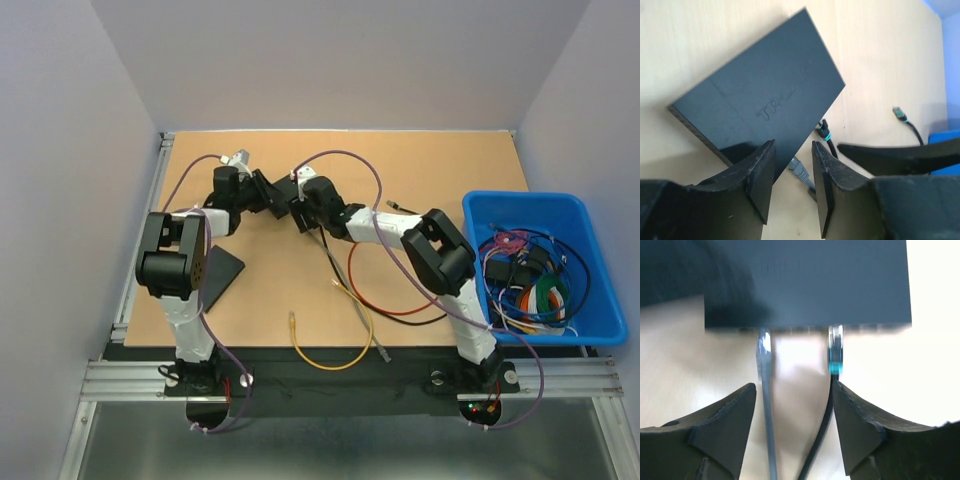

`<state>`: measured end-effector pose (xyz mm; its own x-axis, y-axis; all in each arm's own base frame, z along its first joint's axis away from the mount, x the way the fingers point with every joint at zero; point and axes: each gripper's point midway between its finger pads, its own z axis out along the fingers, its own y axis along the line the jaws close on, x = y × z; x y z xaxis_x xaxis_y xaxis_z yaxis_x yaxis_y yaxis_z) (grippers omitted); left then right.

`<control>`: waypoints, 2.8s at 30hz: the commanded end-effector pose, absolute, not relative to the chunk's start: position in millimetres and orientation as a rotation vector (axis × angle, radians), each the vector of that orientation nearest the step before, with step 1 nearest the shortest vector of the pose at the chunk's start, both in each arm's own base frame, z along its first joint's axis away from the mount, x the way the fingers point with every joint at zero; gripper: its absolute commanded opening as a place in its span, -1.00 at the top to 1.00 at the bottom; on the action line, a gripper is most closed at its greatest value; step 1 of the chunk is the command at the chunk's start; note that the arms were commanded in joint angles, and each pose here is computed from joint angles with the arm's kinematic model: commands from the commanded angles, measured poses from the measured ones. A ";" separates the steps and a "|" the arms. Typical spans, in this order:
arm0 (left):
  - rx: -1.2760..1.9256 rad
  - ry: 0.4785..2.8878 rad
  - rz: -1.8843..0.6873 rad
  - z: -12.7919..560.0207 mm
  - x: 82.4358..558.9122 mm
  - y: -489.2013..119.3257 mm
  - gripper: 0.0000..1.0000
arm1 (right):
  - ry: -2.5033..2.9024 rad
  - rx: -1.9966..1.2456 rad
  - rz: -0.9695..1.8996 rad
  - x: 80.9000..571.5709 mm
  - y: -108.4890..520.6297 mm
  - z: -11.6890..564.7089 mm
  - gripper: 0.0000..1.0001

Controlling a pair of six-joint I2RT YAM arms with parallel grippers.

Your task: Insert the plug into the switch port

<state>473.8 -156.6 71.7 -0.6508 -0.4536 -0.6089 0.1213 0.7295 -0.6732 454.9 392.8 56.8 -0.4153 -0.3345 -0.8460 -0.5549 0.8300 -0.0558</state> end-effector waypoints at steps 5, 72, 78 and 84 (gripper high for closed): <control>-0.168 1.876 -0.824 191.8 479.2 -141.0 0.07 | 1.964 -0.478 0.318 430.8 358.9 136.0 -0.58; -0.209 1.931 -0.553 124.9 304.0 -122.7 -0.71 | 2.254 -0.561 0.143 247.6 296.0 58.5 0.68; -0.209 1.930 -0.554 125.3 304.0 -122.7 -0.70 | 2.215 -0.550 0.174 248.7 296.1 77.0 0.80; -0.211 1.914 -0.561 128.5 302.1 -122.2 -0.69 | 2.178 -0.539 0.213 248.4 296.2 95.9 0.82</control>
